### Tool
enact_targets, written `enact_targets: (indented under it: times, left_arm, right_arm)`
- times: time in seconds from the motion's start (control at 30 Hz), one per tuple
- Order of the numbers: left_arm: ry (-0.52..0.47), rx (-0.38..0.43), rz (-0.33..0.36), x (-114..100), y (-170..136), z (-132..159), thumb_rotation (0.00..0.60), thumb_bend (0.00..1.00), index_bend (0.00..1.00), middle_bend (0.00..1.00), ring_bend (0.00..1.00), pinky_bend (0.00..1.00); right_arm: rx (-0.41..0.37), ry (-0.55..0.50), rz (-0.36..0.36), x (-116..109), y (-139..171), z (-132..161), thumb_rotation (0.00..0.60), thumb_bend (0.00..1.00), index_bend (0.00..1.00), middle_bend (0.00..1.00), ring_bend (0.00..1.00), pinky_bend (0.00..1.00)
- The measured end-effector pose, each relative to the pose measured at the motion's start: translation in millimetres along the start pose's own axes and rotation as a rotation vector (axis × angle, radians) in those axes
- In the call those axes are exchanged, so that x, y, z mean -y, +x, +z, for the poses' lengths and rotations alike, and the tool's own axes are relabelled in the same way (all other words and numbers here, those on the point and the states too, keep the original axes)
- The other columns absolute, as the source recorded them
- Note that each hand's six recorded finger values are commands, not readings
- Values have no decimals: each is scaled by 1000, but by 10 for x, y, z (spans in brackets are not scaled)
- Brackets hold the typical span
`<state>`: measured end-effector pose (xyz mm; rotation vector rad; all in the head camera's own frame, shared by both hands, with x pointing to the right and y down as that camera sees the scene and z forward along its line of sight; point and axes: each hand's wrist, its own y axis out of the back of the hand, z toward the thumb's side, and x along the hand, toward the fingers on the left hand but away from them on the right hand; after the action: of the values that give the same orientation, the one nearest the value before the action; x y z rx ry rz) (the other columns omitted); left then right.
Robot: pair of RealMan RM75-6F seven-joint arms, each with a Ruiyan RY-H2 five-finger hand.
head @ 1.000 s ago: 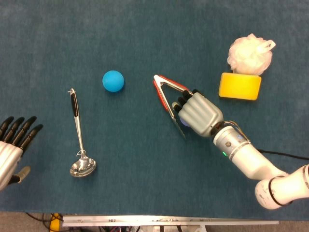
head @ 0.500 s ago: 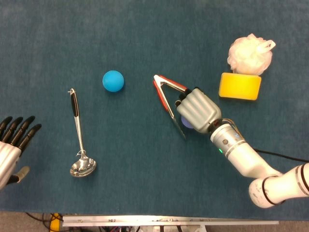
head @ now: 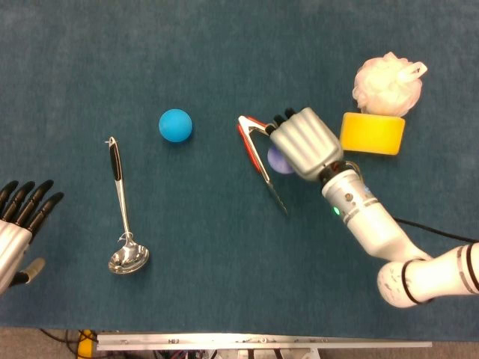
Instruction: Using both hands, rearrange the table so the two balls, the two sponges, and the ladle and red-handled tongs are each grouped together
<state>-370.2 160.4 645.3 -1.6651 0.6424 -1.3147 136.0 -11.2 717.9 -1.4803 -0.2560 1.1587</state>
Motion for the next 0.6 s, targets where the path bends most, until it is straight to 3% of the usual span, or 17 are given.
enact_targets:
  times: [0.3,0.6]
  left_arm:
    - [8,-4,-1,-23,-15,3,600,223,0,0,0,34]
    - [11,-5,0,-35,-33,14,600,223,0,0,0,34]
  right_arm:
    - [-20,-37,-27,-197,-134,252,600,53,538,423,372,597]
    - [-28,57,-14,-259,-217,573,600,53,538,401,330,548]
